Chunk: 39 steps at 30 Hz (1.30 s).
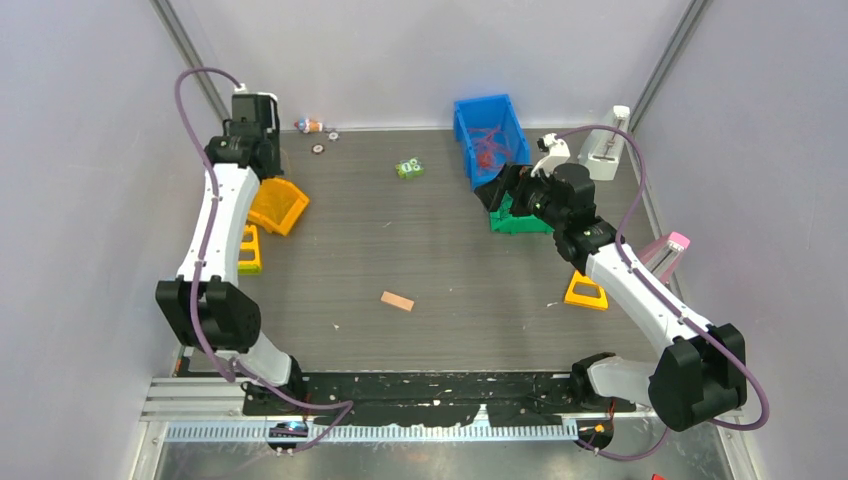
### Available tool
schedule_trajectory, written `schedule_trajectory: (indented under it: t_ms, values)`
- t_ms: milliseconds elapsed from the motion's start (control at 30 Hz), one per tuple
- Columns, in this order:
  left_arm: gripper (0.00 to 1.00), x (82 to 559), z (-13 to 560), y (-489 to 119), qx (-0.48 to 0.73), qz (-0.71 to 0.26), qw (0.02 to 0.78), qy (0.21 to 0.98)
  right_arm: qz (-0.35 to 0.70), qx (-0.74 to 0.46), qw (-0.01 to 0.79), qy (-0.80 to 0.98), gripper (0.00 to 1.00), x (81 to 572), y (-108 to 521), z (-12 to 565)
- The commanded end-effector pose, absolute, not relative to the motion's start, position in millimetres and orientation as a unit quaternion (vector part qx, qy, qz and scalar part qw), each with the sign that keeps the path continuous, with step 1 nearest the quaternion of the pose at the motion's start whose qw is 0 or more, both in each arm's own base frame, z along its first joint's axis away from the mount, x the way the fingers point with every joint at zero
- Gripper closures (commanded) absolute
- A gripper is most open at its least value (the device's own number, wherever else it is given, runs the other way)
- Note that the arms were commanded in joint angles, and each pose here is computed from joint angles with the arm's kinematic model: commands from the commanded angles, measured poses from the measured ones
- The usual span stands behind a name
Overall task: Untangle the cables
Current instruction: Untie the cable, then place the cable in the bin.
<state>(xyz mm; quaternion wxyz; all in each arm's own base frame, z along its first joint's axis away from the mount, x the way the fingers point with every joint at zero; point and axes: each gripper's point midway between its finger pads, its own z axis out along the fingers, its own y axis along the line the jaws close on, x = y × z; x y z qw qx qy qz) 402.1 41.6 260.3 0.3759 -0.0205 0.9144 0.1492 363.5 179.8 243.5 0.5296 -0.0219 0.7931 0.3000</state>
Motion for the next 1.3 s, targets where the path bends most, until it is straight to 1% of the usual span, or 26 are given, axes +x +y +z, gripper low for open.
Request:
schedule_trajectory:
  t_ms: [0,100,167,333,467,533,700,867,933,1033,1133,1267]
  values:
    - [1.00,425,283,81,-0.136,0.198,0.402,0.884,0.306,-0.028,0.565,0.766,0.04,364,179,270]
    - [1.00,430,269,105,-0.195,0.231,0.365,0.880,0.306,-0.028,0.566,0.765,0.04,364,179,271]
    - [1.00,438,254,109,-0.239,0.221,0.348,0.879,0.306,-0.028,0.566,0.765,0.04,364,180,272]
    - [1.00,465,236,109,-0.341,0.141,0.357,0.858,0.307,-0.030,0.566,0.764,0.03,364,180,272]
    - [1.00,490,227,104,-0.410,0.030,0.385,0.826,0.305,-0.030,0.567,0.764,0.03,363,179,272]
    - [1.00,505,225,99,-0.410,-0.027,0.409,0.815,0.304,-0.030,0.567,0.765,0.03,363,179,272]
    - [1.00,511,207,108,-0.456,-0.073,0.432,0.775,0.303,-0.031,0.568,0.765,0.04,364,178,272]
    - [1.00,505,192,125,-0.515,-0.087,0.425,0.740,0.306,-0.031,0.565,0.765,0.04,365,180,270]
    - [1.00,496,181,132,-0.539,-0.085,0.420,0.725,0.307,-0.032,0.564,0.766,0.03,365,181,269]
    - [1.00,469,155,146,-0.588,-0.039,0.397,0.704,0.308,-0.031,0.564,0.765,0.03,365,181,269]
    - [1.00,458,136,154,-0.605,-0.005,0.367,0.706,0.311,-0.032,0.564,0.765,0.04,364,182,269]
    - [1.00,468,121,153,-0.602,-0.004,0.341,0.721,0.311,-0.032,0.566,0.763,0.03,363,181,271]
